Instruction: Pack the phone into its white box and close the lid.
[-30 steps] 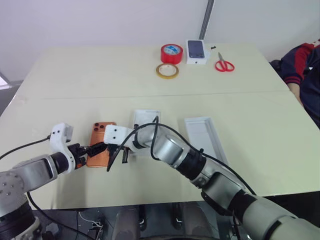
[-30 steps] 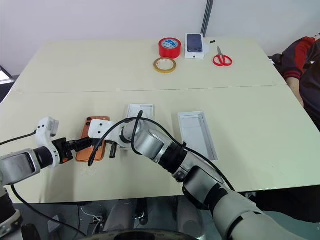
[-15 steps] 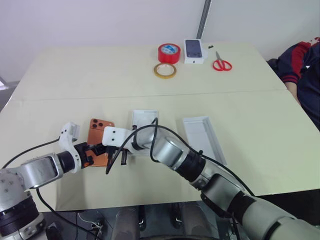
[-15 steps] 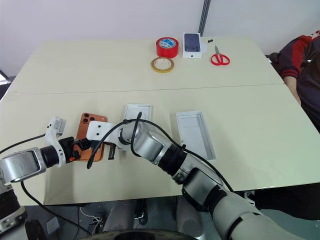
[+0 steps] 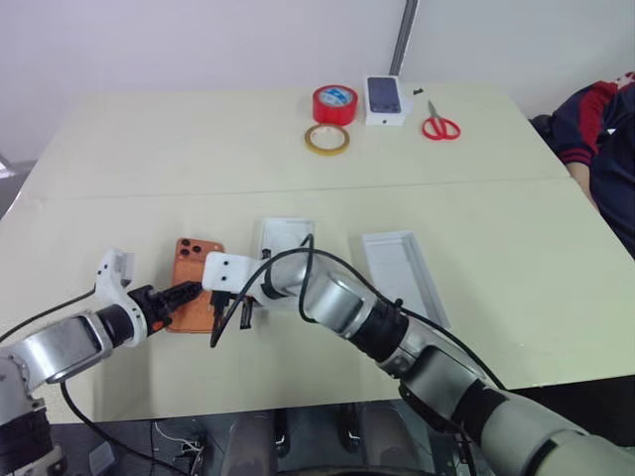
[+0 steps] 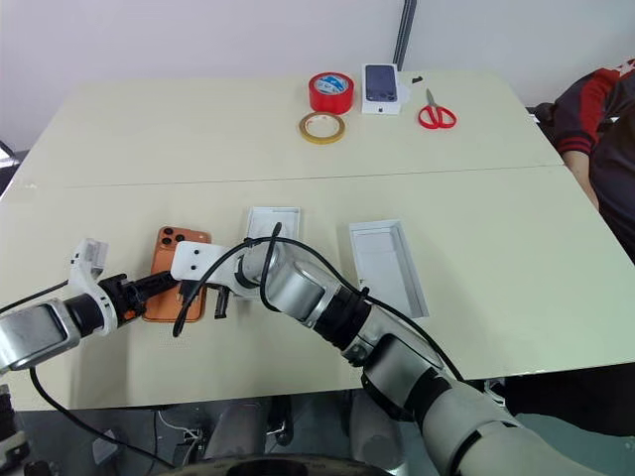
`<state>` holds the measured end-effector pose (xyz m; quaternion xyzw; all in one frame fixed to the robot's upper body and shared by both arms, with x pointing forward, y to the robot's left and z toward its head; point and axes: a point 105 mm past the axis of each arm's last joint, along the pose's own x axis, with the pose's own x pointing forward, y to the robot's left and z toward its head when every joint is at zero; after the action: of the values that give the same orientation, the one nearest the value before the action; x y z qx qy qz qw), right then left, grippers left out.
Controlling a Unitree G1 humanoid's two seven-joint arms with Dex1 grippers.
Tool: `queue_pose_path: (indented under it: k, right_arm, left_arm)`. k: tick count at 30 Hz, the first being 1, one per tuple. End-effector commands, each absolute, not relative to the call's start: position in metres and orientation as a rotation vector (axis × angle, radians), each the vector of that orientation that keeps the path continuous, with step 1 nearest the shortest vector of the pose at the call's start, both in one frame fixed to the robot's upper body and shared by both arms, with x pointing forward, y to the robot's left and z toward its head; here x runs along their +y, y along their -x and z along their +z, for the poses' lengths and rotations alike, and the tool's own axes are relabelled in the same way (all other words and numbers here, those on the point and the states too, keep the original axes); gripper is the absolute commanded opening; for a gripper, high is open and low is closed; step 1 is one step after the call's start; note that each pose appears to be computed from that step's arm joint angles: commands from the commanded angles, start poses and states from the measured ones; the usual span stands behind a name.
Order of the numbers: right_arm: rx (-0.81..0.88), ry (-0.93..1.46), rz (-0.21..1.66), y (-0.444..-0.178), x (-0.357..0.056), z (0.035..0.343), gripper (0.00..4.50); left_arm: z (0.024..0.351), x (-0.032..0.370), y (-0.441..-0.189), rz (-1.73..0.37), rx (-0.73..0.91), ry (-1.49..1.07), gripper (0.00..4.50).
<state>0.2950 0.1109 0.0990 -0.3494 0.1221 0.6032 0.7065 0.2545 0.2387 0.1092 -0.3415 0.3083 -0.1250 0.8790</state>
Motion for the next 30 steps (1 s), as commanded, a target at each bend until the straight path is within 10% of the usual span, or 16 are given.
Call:
queue_pose_path:
  k: [1, 8, 13, 30]
  right_arm:
    - [0.195, 0.759, 1.355, -0.29, 0.116, 0.119, 0.0]
    - [0.16, 0.724, 1.319, -0.298, 0.099, 0.141, 0.0]
    - [0.104, 0.64, 1.312, -0.298, 0.083, 0.163, 0.0]
    - [0.076, 0.394, 1.268, -0.293, -0.057, 0.183, 0.0]
  left_arm:
    - [0.12, 0.237, -0.254, -0.276, 0.604, 0.757, 1.71]
    - [0.121, 0.238, -0.252, -0.251, 0.591, 0.836, 1.71]
    - [0.123, 0.237, -0.251, -0.248, 0.588, 0.846, 0.04]
    - [0.183, 0.148, -0.298, -0.528, 0.435, 0.876, 0.04]
